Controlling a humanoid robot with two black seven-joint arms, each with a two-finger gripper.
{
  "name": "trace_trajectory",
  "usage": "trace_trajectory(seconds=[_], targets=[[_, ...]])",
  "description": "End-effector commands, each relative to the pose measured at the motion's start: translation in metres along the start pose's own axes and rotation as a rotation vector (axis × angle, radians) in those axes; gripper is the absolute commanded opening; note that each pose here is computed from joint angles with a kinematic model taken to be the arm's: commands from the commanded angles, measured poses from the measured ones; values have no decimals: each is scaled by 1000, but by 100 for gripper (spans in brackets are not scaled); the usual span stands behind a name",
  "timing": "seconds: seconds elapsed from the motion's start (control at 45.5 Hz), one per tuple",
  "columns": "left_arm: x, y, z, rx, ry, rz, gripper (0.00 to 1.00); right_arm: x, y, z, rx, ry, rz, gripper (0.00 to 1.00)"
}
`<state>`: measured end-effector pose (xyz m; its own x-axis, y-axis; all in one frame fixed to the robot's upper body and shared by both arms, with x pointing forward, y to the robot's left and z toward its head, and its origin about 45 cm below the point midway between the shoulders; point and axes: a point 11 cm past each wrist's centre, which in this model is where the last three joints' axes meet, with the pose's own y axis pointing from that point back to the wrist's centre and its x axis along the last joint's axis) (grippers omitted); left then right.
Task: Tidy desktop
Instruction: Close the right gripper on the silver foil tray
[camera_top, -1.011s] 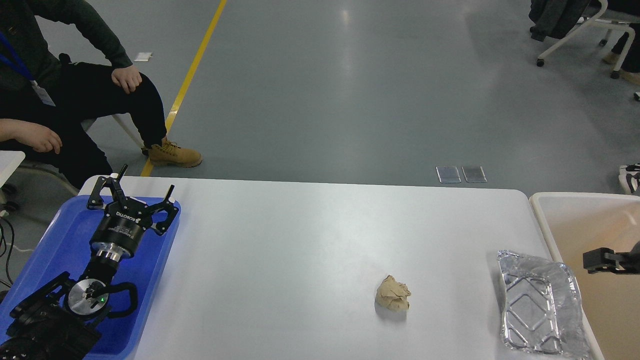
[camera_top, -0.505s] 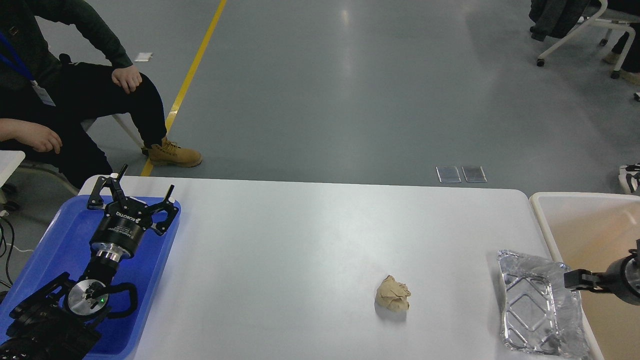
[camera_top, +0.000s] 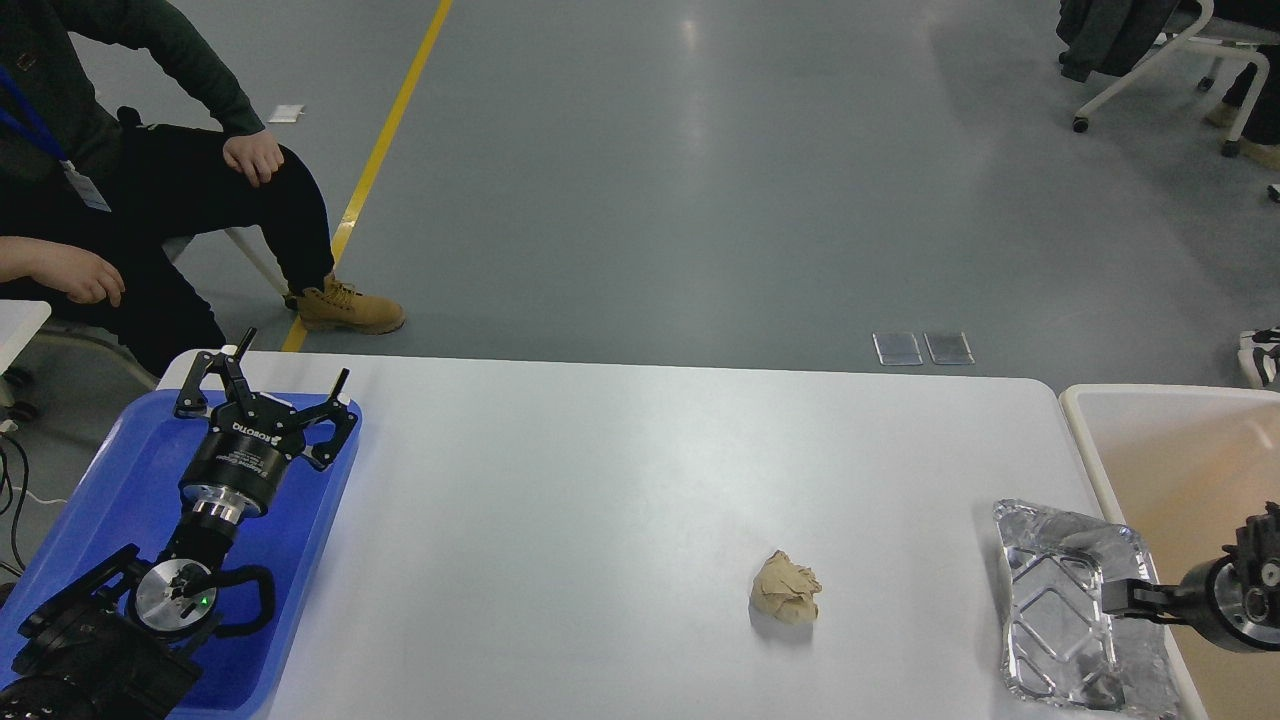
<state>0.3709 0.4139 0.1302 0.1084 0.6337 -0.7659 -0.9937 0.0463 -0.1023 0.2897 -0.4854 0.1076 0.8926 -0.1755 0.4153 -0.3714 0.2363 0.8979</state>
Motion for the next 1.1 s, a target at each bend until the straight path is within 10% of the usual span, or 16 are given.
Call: trace_trajectory(seconds=[0.0, 0.22, 0.505, 0.725, 0.835, 1.077], targets=[[0, 0, 0, 0, 0, 0, 99, -6, -6, 3, -2, -5, 10, 97], [0, 0, 0, 0, 0, 0, 99, -11, -8, 5, -6, -3, 11, 88], [0, 0, 0, 0, 0, 0, 99, -14, -10, 11, -15, 20, 10, 46], [0, 0, 0, 0, 0, 0, 99, -13, -12, 3, 0, 29, 9, 34], [0, 0, 0, 0, 0, 0, 99, -13, -13, 0, 12, 14, 11, 0], [0, 0, 0, 0, 0, 0, 99, -7, -11, -5, 48, -5, 28, 0]])
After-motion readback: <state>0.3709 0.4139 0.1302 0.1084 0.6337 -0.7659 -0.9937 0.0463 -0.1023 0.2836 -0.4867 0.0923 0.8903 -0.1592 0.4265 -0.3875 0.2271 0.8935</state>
